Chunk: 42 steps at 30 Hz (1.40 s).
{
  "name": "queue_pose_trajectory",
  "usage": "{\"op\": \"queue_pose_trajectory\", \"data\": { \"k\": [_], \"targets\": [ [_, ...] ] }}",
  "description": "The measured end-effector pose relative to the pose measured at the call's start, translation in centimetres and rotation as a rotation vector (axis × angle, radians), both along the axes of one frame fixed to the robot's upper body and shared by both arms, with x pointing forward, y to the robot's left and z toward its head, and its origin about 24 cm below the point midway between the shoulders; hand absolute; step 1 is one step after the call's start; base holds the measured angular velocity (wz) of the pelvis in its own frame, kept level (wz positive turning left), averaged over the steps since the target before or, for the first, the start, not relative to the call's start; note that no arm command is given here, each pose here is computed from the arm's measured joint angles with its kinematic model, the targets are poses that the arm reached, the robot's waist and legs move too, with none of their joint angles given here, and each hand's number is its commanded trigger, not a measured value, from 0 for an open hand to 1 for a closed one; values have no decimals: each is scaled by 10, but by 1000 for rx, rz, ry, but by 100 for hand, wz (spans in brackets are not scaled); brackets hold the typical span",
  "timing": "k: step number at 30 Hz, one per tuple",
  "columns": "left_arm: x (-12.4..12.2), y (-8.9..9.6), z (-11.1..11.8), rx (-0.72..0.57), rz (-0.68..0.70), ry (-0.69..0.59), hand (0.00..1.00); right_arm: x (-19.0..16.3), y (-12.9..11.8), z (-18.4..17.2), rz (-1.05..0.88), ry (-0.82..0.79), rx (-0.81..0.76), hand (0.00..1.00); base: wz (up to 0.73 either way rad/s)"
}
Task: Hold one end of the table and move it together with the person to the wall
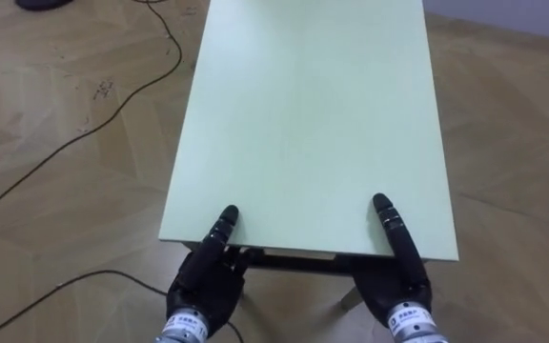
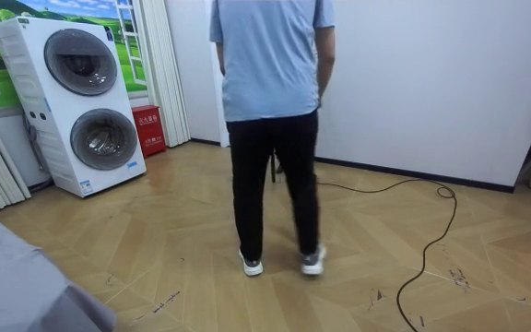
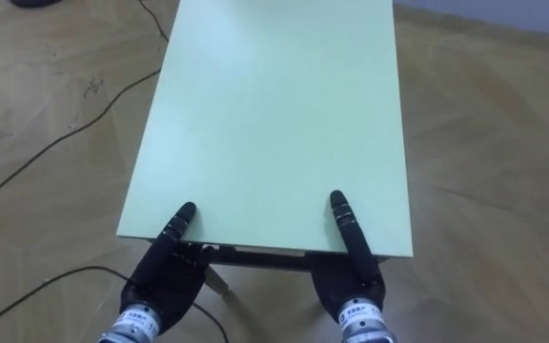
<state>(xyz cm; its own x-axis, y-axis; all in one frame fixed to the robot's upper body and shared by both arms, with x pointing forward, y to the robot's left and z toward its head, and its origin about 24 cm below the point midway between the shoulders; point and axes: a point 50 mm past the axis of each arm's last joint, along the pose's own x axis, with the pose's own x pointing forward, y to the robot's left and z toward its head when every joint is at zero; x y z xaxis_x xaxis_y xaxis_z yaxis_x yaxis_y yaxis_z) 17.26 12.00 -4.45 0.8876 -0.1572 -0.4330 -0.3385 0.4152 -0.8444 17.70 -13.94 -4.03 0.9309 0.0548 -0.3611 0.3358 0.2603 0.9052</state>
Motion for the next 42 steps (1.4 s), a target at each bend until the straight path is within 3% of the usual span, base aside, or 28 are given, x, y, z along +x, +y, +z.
{"op": "queue_pose_trajectory", "data": {
  "k": [14,30,42],
  "targets": [
    [1,-4,1,0,-16,-8,100,-4,-2,0,-24,8,11,100,56],
    [-1,1,0,21,-25,-18,100,-6,1,-2,-17,13,25,100,19],
    [-3,-7,-1,-6,-36,-8,100,-8,-9,-1,-38,3,-3,100,46]
  ]
}}
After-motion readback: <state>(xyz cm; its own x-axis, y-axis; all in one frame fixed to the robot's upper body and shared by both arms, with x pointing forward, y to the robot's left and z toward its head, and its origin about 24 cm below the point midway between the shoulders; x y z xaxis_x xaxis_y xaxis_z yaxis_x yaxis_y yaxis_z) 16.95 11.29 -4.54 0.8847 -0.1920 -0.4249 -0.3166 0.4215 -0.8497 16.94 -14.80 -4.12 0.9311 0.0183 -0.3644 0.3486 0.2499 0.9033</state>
